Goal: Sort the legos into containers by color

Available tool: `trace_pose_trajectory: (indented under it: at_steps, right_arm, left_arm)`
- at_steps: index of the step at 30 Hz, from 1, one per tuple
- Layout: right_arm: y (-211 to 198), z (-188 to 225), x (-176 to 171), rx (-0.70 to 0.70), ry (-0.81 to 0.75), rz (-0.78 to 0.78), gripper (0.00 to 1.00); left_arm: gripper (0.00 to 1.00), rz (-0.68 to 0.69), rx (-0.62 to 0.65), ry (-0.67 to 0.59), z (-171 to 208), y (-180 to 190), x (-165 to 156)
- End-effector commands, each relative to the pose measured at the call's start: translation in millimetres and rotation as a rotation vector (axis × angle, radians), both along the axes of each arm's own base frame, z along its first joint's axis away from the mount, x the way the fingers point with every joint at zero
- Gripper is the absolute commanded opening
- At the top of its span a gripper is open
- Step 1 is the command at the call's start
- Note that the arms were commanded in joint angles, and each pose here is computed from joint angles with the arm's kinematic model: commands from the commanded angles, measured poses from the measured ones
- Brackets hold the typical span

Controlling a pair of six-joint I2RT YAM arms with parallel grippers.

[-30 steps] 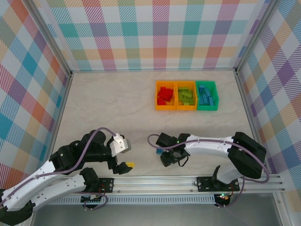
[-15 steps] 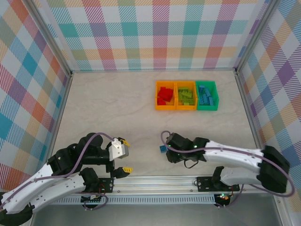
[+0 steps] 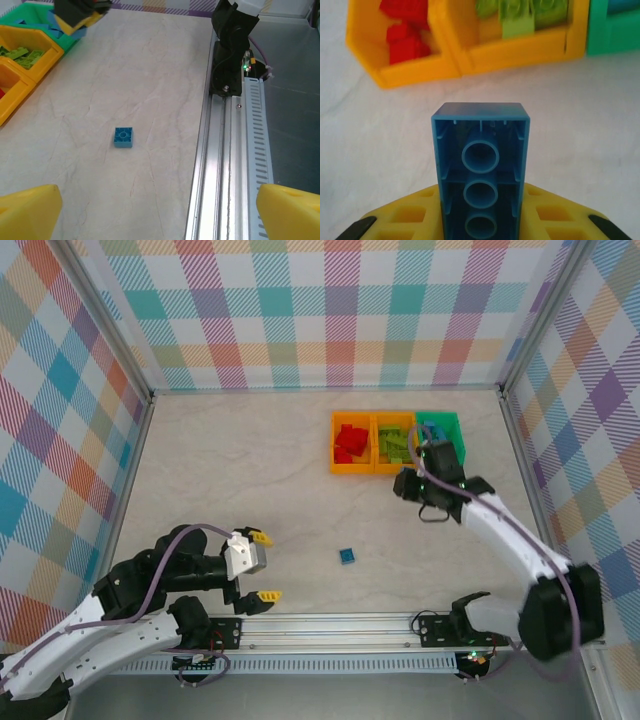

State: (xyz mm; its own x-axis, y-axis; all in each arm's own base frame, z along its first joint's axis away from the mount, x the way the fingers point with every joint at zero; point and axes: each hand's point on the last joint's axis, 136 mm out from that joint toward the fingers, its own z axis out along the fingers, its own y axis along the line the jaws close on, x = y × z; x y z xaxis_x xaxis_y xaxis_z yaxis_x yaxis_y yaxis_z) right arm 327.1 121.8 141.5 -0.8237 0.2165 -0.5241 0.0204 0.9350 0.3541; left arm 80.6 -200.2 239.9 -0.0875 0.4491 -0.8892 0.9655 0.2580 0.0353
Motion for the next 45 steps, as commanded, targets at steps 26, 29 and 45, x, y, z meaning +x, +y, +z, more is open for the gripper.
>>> trace_pose_trajectory:
  at_steps: [26,29,45]
  right_arm:
    - [-74,37,112,0.059,-0.071,-0.151,0.7]
    - [-41,52,61,0.106,-0.119,-0.08,0.72]
    - [113,-46,-137,-0.104,0.172,0.353,0.79]
  left_arm:
    - [1.0,0.485,-0.109,0.093,3,12,70]
    - [1.0,0.519,-0.121,0.089,-8,7,80]
    - [1.0,0.16,-0.035,0.095,-73,-46,47]
